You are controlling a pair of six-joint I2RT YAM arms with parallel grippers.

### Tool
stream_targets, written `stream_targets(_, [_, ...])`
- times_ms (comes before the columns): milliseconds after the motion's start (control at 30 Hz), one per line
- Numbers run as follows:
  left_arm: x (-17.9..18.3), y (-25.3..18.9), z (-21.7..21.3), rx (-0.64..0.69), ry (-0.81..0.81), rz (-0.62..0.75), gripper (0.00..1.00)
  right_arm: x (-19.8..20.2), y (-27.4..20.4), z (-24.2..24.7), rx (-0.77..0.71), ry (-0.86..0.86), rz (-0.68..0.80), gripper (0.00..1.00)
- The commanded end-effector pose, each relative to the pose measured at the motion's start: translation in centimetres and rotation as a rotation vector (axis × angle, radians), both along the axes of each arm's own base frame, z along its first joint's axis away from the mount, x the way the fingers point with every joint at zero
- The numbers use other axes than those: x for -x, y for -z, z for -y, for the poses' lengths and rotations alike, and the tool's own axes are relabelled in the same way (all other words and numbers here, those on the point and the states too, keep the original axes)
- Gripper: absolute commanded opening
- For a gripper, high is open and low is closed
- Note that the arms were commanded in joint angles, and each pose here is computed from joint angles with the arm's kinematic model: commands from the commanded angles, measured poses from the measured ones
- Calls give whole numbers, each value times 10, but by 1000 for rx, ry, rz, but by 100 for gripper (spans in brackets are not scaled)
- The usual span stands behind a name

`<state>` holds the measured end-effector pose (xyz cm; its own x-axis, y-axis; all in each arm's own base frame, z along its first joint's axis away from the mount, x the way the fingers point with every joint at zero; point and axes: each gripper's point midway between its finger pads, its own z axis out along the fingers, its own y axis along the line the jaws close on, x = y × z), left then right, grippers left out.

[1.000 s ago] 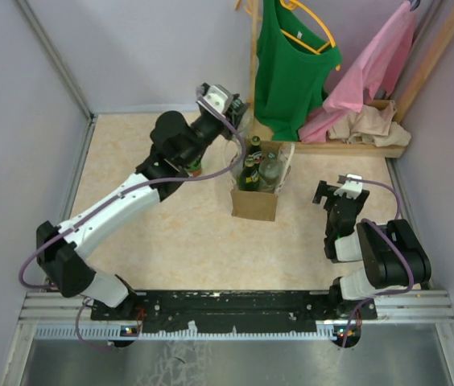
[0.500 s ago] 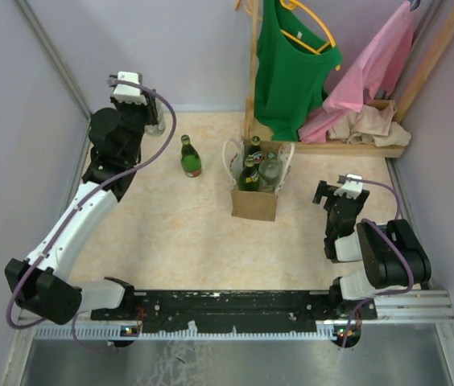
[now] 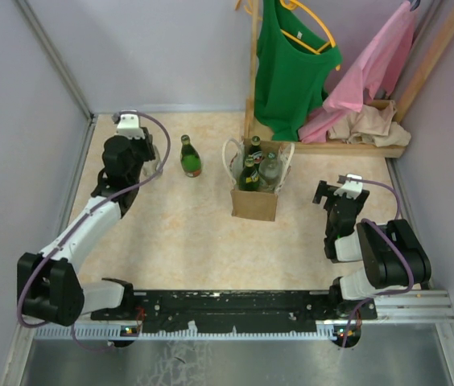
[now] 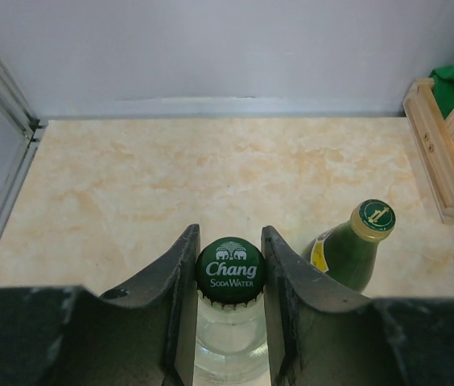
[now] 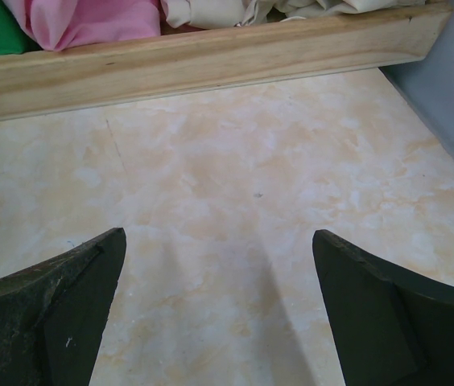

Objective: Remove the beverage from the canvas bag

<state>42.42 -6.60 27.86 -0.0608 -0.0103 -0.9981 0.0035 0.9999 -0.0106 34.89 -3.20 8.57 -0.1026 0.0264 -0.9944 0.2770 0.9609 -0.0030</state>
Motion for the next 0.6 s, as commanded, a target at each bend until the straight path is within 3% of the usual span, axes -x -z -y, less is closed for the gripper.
stream_targets(0, [-9,-71,2,70,1,274,0,-8,-23,0,-9,4,82,99])
stream_targets(333, [-39,-20,5,58,-18,234,0,-8,-23,0,-9,5,83,99])
stream_targets(567, [-45,-1,0,72,-53,286,0,-8,-24,0,-9,4,83,99])
